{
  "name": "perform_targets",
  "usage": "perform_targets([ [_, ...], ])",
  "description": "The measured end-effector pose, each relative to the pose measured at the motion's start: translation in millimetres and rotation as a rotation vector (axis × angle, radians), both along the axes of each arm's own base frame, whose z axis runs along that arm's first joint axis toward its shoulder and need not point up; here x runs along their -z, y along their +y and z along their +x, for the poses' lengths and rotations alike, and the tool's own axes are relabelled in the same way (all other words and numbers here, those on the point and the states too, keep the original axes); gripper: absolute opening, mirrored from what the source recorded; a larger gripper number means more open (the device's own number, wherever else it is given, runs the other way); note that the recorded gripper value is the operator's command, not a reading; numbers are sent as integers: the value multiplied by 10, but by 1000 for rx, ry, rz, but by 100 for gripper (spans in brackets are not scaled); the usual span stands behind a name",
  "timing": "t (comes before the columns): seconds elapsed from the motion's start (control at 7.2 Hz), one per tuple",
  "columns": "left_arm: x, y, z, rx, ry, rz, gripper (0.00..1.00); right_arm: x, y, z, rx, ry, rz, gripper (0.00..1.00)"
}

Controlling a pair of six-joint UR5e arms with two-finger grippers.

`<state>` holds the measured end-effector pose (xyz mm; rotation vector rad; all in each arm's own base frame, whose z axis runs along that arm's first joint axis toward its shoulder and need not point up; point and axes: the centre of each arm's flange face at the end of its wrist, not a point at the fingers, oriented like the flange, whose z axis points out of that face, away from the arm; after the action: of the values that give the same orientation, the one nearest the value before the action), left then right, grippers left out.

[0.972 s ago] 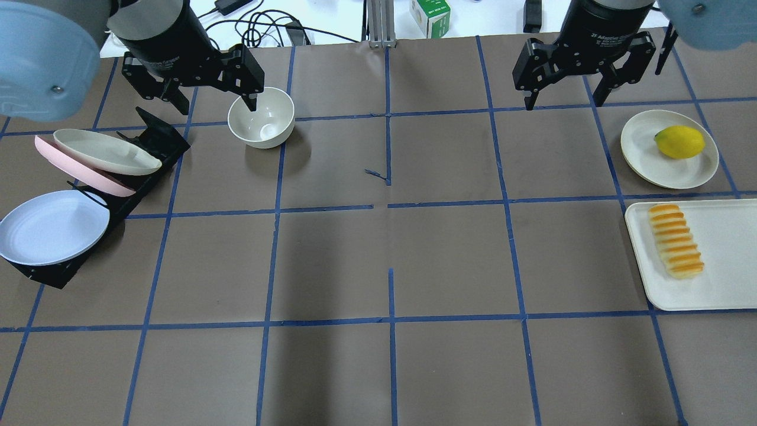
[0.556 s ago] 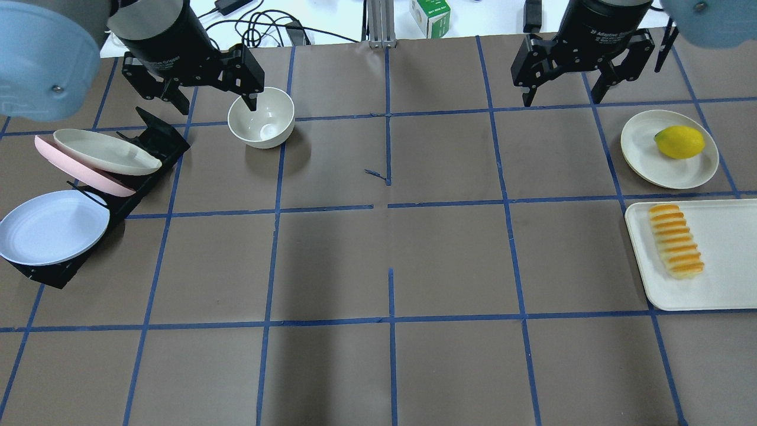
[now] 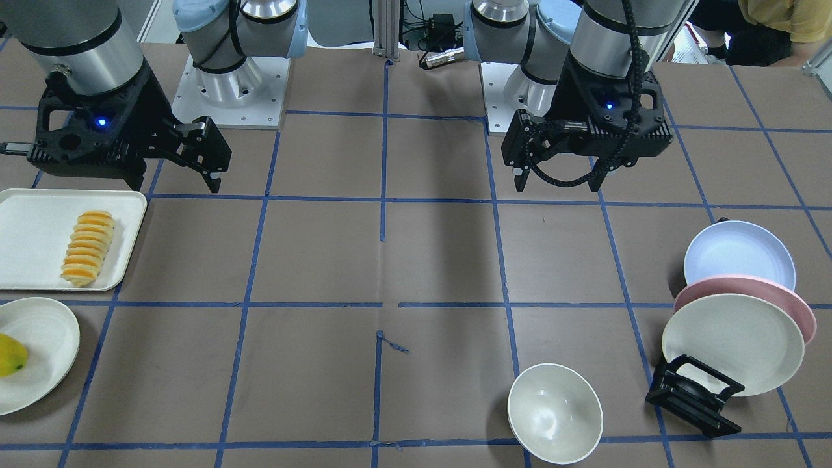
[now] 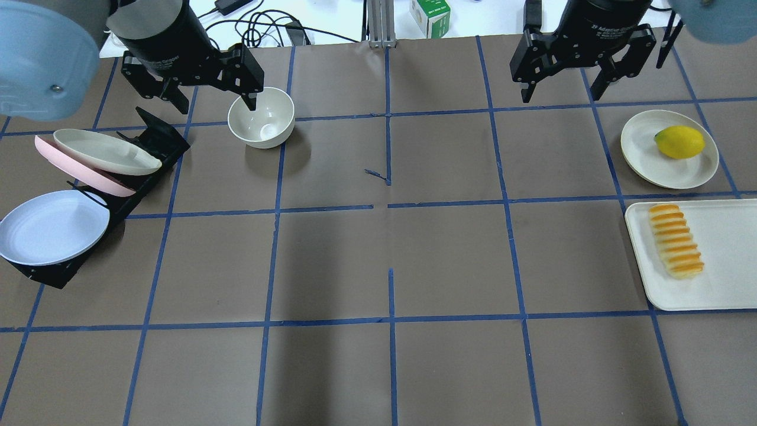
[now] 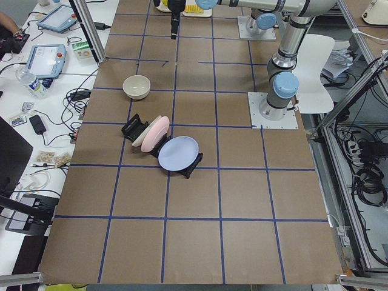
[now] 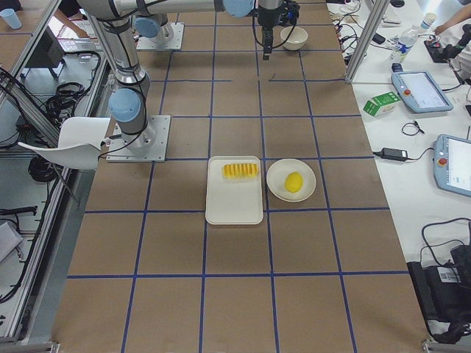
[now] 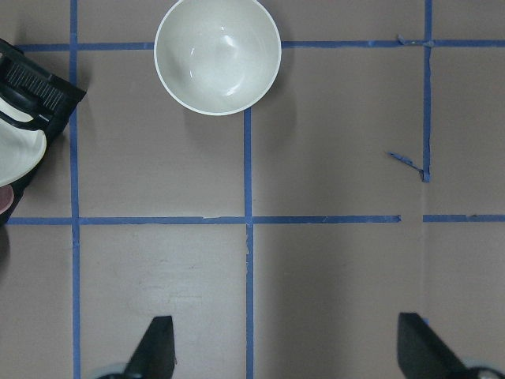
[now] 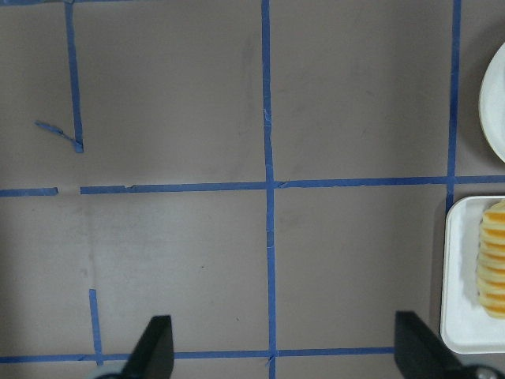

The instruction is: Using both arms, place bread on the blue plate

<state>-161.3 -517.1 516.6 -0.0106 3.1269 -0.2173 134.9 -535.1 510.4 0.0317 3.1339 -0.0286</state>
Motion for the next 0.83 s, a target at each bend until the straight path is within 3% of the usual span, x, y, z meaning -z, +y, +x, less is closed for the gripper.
perform_targets([
  [0.83,10,-1,5,-3,1,2,100,-32,17,-1,13,-3,-3,100],
])
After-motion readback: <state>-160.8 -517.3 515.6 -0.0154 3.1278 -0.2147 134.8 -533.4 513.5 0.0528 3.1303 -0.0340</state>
